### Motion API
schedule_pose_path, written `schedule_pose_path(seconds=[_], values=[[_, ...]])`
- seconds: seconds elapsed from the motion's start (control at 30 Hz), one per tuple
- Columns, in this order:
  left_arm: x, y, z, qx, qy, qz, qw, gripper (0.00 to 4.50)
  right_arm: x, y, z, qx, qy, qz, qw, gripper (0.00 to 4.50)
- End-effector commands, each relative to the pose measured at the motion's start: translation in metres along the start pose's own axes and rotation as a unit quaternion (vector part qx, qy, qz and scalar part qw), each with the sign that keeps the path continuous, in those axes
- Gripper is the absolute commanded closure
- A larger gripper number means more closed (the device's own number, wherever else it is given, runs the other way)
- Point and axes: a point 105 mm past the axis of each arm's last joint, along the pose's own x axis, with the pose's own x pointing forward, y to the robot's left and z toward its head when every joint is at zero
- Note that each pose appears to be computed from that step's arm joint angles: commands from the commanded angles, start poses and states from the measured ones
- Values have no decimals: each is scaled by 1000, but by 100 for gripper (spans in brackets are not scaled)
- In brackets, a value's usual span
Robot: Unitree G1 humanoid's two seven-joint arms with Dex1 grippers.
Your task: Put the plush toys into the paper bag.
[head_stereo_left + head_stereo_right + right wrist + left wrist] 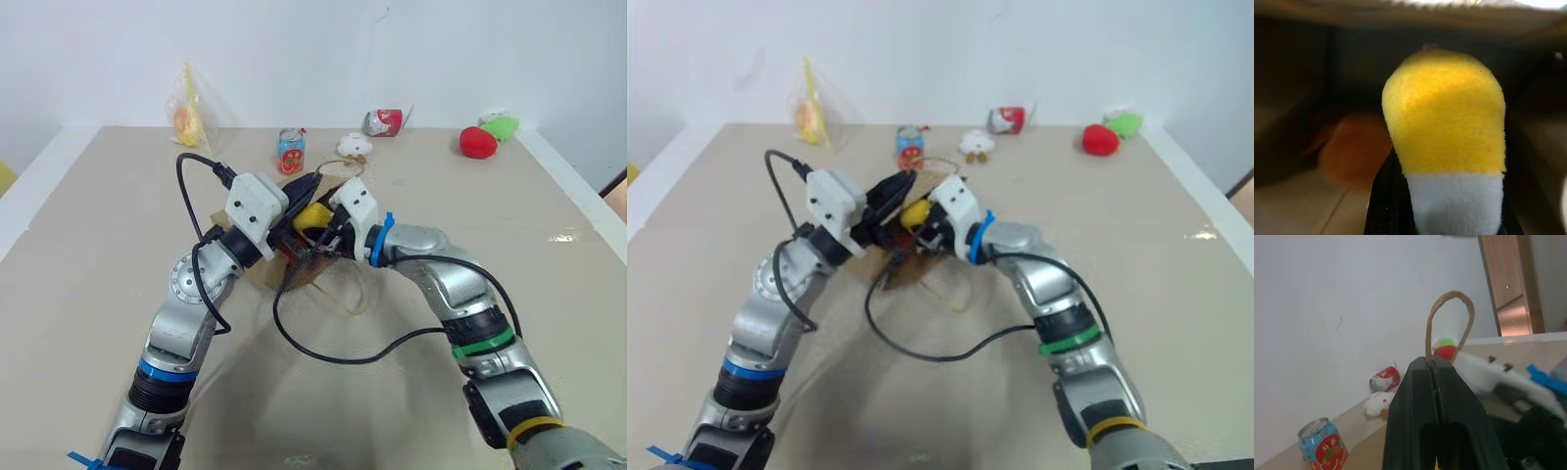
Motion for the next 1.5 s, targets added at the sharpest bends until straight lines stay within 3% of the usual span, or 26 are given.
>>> schedule_pose_path(seconds=[0.03, 0.17, 0.23, 0.3, 0.43, 0.47, 0.53, 0.6, 0.83, 1.03, 1.2, 1.37, 1.5], values=[[3, -4, 20, 15, -39, -5, 999, 450, 11, 1, 15, -29, -23, -1, 999, 433], [4, -4, 20, 15, -41, -4, 999, 450, 18, -2, 14, -23, -28, -10, 999, 433], [5, -3, 20, 15, -41, -3, 999, 450, 19, -4, 13, -16, -30, -16, 999, 333], [5, -3, 20, 15, -41, -2, 999, 450, 19, -4, 13, -14, -33, -11, 999, 279], [4, -1, 19, 11, -40, 5, 999, 450, 4, -1, 18, -29, -44, 9, 999, 118], [4, -1, 19, 10, -40, 6, 999, 450, 0, 1, 19, -33, -46, 14, 998, 108], [4, 1, 19, 11, -40, 8, 999, 450, -11, 2, 21, -40, -49, 18, 998, 34], [4, 1, 19, 11, -40, 9, 999, 450, -21, 4, 22, -46, -47, 23, 998, 14], [2, 2, 17, 12, -35, 8, 999, 450, -68, 0, 26, -55, -40, 20, 998, 14], [2, 5, 18, 14, -34, 15, 999, 450, -102, -17, -7, -45, 21, -8, 999, 14], [2, 5, 20, 16, -35, 14, 999, 450, -109, -14, -37, -10, 66, -2, 998, 14], [2, 8, 22, 19, -37, 21, 999, 450, -95, -2, -57, 38, 65, 11, 997, 14], [1, 9, 22, 22, -35, 21, 999, 450, -85, -11, -78, 42, 86, -15, 995, 14]])
